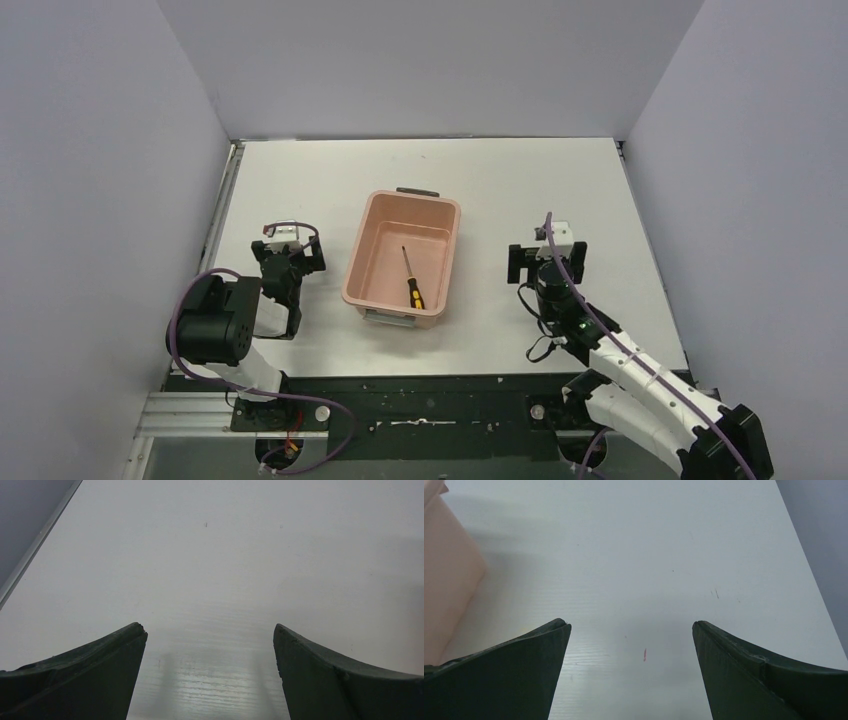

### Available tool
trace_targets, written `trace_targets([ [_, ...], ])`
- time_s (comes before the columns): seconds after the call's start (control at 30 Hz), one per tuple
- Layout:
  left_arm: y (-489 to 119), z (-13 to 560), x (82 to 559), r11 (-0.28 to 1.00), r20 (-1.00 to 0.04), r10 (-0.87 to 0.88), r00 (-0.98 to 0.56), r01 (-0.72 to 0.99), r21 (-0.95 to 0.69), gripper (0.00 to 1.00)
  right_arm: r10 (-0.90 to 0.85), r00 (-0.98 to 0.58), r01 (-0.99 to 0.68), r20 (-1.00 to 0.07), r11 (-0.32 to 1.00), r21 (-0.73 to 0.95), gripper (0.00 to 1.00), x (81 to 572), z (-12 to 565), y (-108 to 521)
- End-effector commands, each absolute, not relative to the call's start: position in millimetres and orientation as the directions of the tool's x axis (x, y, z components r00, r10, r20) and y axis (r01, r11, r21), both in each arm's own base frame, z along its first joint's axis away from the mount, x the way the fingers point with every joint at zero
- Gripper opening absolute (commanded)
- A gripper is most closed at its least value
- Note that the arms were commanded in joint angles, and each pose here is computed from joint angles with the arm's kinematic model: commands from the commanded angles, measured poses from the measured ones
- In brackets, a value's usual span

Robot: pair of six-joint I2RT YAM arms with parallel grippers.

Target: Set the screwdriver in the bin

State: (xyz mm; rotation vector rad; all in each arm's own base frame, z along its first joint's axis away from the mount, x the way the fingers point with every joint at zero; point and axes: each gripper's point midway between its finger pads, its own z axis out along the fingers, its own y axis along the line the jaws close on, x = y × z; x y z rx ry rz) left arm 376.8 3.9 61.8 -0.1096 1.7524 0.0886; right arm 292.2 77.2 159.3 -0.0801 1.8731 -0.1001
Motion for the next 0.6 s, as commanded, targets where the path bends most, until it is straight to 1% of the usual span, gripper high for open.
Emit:
trace_targets([
  [0.0, 2.7, 73.3, 380.6, 0.994, -0.990, -0.020, -0.143, -0.111, -0.004, 0.97, -0.037, -0.149, 0.047, -0.988, 0.998, -0.045, 1.00, 297.9, 169.1, 70.2],
  [0.27, 2.8, 73.1, 380.6, 0.994, -0.989, -0.019, -0.144, -0.111, -0.002, 0.97, -0.021, -0.190, 0.072, -0.981, 0.997, -0.035, 1.00, 297.9, 135.2, 68.6],
  [0.57, 3.4, 71.8, 380.9, 0.993, -0.989, -0.016, -0.149, -0.114, 0.001, 0.97, -0.033, -0.206, 0.069, -0.978, 0.996, -0.049, 1.00, 300.0, 133.3, 70.0],
])
